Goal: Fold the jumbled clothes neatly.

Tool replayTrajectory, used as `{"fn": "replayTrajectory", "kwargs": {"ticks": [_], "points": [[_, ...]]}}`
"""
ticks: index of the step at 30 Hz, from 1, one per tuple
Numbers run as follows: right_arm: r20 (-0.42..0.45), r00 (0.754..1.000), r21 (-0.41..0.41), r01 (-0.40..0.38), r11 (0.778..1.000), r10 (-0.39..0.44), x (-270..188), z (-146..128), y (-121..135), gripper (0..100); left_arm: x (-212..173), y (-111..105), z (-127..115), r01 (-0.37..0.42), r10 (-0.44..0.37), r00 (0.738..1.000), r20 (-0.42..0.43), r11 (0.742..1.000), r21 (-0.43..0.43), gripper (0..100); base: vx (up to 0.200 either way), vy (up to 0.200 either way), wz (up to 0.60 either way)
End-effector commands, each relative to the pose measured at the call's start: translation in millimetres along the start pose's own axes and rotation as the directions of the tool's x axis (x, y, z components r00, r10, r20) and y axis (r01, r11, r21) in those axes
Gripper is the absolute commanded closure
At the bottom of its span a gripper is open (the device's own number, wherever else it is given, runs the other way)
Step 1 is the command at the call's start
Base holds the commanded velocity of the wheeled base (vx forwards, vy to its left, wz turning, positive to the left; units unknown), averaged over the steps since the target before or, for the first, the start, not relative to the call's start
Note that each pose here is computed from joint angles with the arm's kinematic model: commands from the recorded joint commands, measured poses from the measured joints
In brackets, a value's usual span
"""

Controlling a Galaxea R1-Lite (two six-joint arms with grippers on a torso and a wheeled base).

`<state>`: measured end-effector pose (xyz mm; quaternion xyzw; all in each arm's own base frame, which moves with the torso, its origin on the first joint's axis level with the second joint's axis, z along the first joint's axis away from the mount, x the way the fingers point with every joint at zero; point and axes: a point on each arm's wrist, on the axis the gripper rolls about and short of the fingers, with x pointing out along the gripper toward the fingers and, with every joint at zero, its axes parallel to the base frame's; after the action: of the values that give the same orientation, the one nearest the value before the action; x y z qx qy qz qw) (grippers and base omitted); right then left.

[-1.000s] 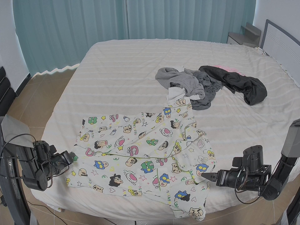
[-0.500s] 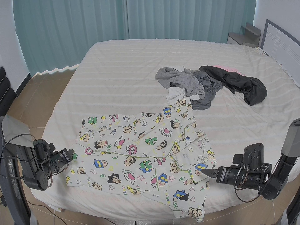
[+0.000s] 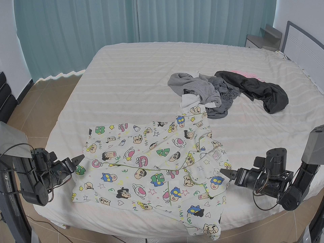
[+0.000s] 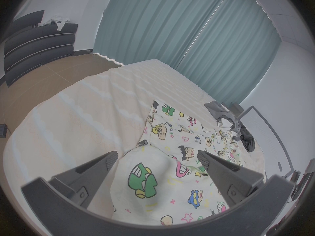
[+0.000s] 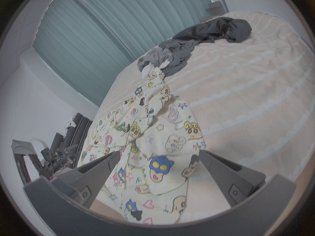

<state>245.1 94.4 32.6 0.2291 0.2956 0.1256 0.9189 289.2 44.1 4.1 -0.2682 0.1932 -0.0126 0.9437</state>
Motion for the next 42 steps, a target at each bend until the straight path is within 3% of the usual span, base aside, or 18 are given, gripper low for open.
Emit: {"fn": "replayTrajectory", "kwargs": {"ticks": [1,12,17,21,26,27,33,42], "points": [[0.037,0.999,0.004,0.008,1.000,-0.008,5,7,0,0,-4,-5,7,0.015,-0.015,1.000,0.028,1.000,-0.001,0,0.200,0.000,0.00],[0.134,0.991,-0.002,0.005,1.000,-0.004,15,27,11,0,-2,-7,3,0.022,-0.022,1.000,0.011,1.000,-0.009,0,0.200,0.000,0.00],[0.145,0.989,0.002,0.011,1.000,-0.011,40,53,22,0,-1,-9,2,0.024,-0.023,1.000,0.007,1.000,-0.007,0,0.200,0.000,0.00],[0.098,0.994,0.013,0.055,0.998,-0.056,67,69,25,0,-2,-9,1,0.020,-0.020,1.000,0.004,1.000,-0.007,0,0.000,0.000,0.00],[0.105,0.992,0.013,0.075,0.997,-0.076,97,79,25,0,-2,-9,0,0.019,-0.019,1.000,0.003,1.000,-0.009,0,0.000,0.000,0.00],[0.081,0.991,0.012,0.104,0.995,-0.105,123,84,22,0,-2,-9,0,0.020,-0.020,1.000,0.001,1.000,-0.012,0,0.000,0.000,0.00],[0.021,0.988,0.023,0.155,0.988,-0.155,170,93,13,0,-5,-10,-4,0.025,-0.026,0.999,-0.021,1.000,-0.016,0,0.000,0.000,0.00],[-0.028,0.980,0.031,0.199,0.979,-0.198,209,104,6,0,-4,-11,-6,0.028,-0.028,0.999,-0.028,1.000,-0.015,0,0.000,0.000,0.00]]}}
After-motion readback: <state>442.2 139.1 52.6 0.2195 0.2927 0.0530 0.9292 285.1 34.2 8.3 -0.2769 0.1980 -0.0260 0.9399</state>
